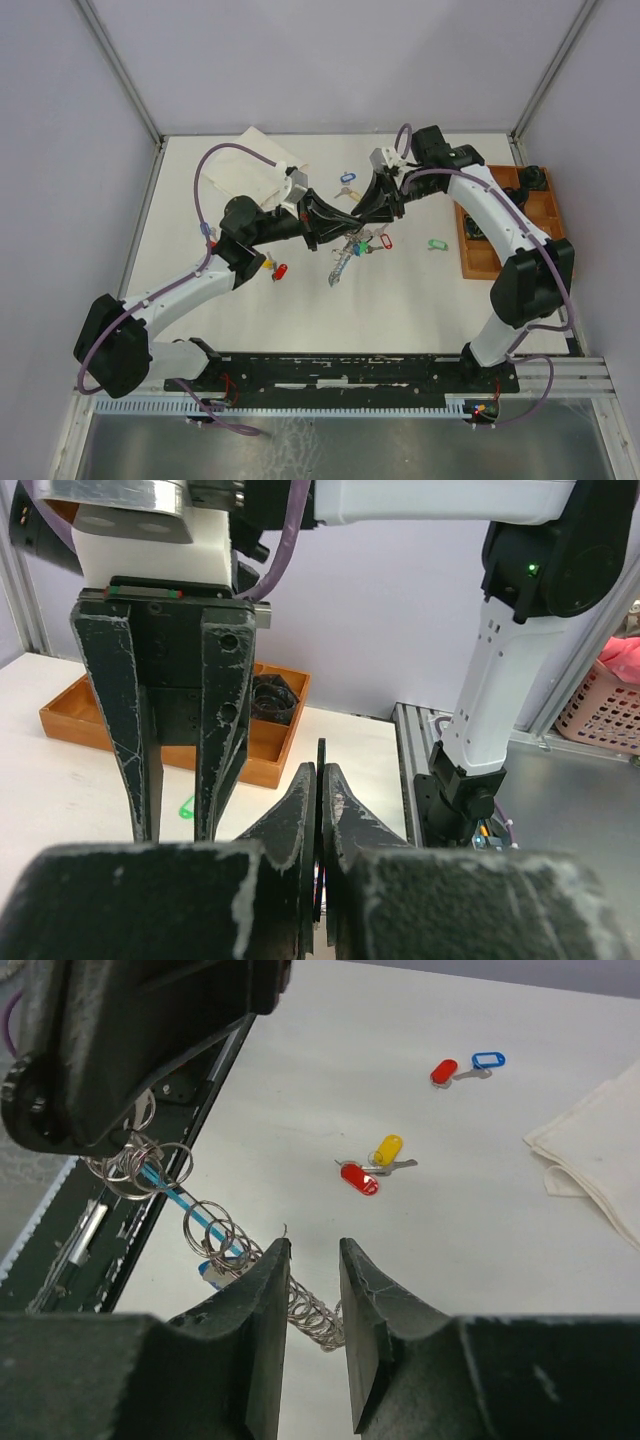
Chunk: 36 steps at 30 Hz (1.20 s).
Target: Remove the keys from the keyring
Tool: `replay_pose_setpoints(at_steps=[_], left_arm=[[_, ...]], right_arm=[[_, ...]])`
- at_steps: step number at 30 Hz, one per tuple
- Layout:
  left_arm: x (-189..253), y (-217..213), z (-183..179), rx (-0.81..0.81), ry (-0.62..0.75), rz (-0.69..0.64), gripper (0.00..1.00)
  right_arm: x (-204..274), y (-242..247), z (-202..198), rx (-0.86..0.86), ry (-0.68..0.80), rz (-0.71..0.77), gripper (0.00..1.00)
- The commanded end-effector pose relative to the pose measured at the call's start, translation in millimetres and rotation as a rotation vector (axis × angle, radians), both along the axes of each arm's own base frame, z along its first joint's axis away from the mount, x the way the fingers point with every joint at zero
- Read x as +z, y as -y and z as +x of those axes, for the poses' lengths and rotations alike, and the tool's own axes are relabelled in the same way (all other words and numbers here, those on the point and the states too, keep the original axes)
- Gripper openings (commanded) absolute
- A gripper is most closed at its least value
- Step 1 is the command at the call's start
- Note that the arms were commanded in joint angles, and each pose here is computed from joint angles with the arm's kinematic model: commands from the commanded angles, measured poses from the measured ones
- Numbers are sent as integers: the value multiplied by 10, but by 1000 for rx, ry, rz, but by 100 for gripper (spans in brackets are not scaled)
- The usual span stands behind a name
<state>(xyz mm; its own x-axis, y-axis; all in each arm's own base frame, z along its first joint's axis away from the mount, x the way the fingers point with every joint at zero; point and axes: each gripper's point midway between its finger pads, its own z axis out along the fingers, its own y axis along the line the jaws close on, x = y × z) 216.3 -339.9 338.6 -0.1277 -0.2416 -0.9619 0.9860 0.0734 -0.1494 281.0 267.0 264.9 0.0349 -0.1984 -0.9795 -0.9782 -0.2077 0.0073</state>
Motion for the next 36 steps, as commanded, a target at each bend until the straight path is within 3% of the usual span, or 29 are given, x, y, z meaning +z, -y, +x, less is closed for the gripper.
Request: replay_pose_setpoints(at_steps=[1,25,29,32,34,36], left_arm=[[320,-5,-84,-32,58,-71,3],[300,1,-89,-28,75,-53,3],[287,-12,-93,-19,94,-39,3],[238,-24,-82,-9,108,-20,3],[218,-27,-87,-8,119,-11,3],[206,-30,-100,-10,135,-3,3]], right_arm=[[94,7,-356,139,34,29,34],[144,217,-780,206,100,-6,32],[148,294,-702,128,71,-79,32],[134,280,-323,-79,119,-149,32],[213,330,-174,-221,177,-157,41],[329,364,-229,-245,213,-139,48]])
